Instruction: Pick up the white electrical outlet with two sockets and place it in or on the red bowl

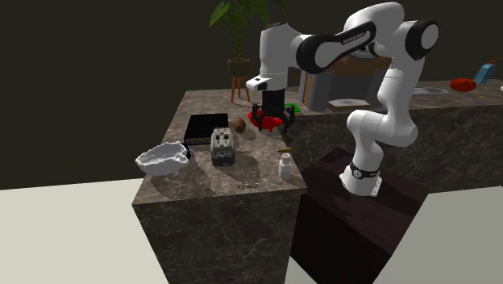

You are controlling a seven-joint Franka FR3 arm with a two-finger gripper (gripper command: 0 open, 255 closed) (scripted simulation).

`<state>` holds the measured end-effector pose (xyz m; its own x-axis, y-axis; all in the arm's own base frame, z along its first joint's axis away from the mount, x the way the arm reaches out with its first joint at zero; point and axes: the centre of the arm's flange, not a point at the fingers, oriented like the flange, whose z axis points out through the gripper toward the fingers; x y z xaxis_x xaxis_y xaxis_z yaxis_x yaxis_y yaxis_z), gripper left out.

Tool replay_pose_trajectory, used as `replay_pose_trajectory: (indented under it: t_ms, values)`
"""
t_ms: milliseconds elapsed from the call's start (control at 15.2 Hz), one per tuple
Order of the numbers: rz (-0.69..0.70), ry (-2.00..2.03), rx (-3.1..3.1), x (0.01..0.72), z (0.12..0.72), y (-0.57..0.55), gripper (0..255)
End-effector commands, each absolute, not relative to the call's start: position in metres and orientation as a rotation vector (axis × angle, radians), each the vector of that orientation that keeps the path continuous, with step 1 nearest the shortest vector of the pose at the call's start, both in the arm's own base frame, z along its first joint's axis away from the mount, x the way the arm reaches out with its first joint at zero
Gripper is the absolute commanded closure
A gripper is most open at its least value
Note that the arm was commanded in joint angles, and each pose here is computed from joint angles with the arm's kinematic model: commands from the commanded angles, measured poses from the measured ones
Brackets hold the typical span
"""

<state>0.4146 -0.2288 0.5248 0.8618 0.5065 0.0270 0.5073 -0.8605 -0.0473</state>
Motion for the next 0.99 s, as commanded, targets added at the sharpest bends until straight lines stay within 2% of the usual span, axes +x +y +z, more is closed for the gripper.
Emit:
replay_pose_trajectory:
  t_ms: [0, 924]
  values:
    - [-0.007, -0.931, -2.958, 0.434, 0.523, -0.249, 0]
    - [0.068, -1.584, -2.737, 0.574, 0.498, -0.324, 0]
